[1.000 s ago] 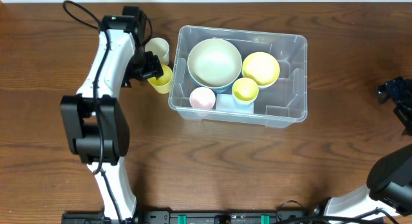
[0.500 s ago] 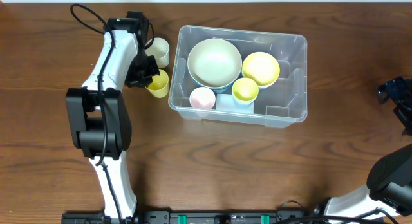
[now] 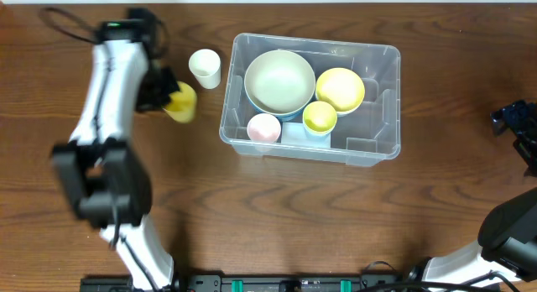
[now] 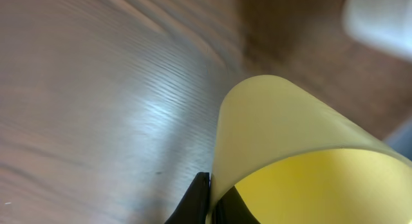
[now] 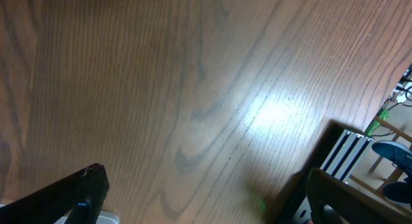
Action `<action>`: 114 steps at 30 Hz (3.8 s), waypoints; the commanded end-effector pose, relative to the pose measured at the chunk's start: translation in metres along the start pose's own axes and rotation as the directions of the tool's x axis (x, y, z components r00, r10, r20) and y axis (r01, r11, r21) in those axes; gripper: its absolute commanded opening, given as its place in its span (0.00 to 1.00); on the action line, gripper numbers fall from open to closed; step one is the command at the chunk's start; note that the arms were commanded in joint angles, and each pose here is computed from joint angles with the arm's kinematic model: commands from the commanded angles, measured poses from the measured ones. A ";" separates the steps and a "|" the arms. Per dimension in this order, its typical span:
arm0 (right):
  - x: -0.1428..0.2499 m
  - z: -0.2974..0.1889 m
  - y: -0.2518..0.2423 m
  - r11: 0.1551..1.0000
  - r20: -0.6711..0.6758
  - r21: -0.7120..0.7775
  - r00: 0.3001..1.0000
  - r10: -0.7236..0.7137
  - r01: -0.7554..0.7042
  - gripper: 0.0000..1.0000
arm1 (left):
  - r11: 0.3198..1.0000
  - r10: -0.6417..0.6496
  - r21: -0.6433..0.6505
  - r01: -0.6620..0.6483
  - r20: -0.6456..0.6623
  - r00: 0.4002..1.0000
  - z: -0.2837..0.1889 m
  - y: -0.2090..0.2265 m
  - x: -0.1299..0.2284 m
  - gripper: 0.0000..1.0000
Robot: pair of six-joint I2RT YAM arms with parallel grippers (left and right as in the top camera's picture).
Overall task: Pack container
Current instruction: 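Lower the yellow cup onto the pink cup in the bin, release, then move the left gripper to the white cup and grip it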
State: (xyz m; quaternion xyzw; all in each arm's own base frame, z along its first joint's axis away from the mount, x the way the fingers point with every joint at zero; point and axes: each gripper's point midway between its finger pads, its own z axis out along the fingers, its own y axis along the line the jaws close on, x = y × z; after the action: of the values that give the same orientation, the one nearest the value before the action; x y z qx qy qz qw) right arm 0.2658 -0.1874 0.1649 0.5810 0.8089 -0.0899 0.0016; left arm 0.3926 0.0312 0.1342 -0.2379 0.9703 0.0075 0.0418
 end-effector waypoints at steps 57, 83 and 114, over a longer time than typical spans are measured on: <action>-0.002 0.001 -0.002 1.000 0.005 0.010 1.000 0.016 -0.016 0.99 | 0.883 0.451 0.145 -0.447 0.002 0.892 -0.040 -0.138 0.126 0.06; -0.002 0.001 -0.002 1.000 0.005 0.010 1.000 0.016 -0.016 0.99 | 0.863 0.489 0.146 -0.484 0.004 0.872 -0.036 -0.146 0.132 0.33; -0.002 0.001 -0.002 1.000 0.005 0.010 1.000 0.016 -0.016 0.99 | 0.968 0.061 0.220 -0.122 0.267 0.962 -0.068 -0.074 -0.041 0.93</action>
State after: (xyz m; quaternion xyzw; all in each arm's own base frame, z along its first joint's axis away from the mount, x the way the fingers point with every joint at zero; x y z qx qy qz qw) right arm 0.2658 -0.1874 0.1649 0.5808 0.8091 -0.0899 0.0016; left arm 0.4462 -0.0249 0.2328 -0.1760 0.9560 -0.0834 0.2193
